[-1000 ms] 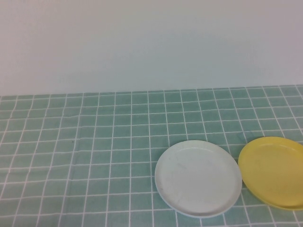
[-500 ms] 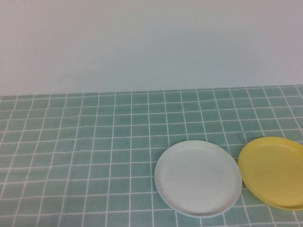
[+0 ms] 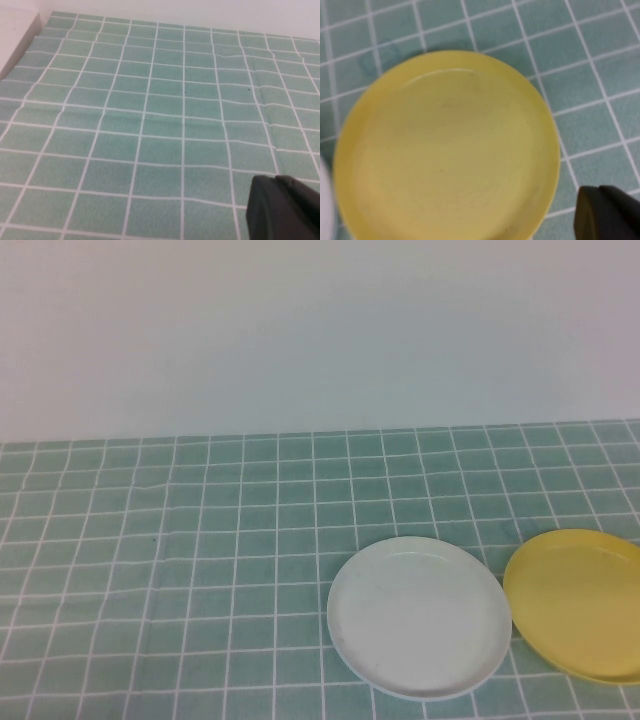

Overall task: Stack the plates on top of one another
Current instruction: Pick up the yellow plate

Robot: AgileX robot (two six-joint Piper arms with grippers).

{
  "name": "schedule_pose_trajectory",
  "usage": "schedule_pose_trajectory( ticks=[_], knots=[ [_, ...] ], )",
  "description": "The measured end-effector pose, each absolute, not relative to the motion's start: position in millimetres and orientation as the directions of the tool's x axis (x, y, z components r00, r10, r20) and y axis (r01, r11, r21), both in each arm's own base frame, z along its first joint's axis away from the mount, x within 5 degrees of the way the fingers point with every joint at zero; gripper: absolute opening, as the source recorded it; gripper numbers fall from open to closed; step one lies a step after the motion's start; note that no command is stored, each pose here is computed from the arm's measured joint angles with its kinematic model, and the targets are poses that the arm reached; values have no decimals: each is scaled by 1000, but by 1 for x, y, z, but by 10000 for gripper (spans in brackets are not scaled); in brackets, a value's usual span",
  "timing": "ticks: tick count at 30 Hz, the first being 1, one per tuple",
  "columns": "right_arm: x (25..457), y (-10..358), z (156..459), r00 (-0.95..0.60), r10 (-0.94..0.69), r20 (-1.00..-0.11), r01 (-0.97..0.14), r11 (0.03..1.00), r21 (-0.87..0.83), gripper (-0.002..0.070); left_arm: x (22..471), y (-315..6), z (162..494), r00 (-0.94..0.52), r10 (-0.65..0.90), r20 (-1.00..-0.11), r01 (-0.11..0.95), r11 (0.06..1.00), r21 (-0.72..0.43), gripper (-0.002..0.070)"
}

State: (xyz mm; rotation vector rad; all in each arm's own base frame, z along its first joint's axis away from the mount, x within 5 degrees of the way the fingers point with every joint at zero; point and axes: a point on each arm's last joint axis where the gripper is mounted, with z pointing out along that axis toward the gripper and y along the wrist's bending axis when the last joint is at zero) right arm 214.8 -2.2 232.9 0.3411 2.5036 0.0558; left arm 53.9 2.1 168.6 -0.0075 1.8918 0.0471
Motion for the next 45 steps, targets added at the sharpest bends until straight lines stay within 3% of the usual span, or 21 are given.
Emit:
schedule_pose_trajectory(
  ticks=[6, 13, 21, 23, 28, 31, 45],
  knots=[
    [231, -19, 204, -804, 360, -474, 337, 932, 136, -2, 54, 2, 169, -316, 18, -949, -29, 999, 29, 0],
    [236, -21, 191, -863, 221, -454, 214, 974, 68, -2, 54, 2, 169, -316, 18, -949, -29, 999, 29, 0],
    [244, -20, 180, -874, 217, -435, 204, 976, 77, 8, 54, 2, 169, -316, 18, -949, -29, 999, 29, 0],
    [246, -20, 177, -875, 218, -433, 204, 976, 78, 52, 54, 2, 169, -316, 18, -949, -29, 999, 29, 0],
    [250, -20, 171, -873, 227, -432, 211, 974, 86, 247, 54, 2, 169, -316, 18, -949, -29, 999, 29, 0],
    [253, -21, 167, -869, 233, -436, 216, 972, 90, 306, 54, 2, 169, -316, 18, -949, -29, 999, 29, 0],
    [264, -20, 145, -858, 291, -423, 263, 957, 124, 247, 54, 2, 169, -316, 18, -949, -29, 999, 29, 0]
  ],
)
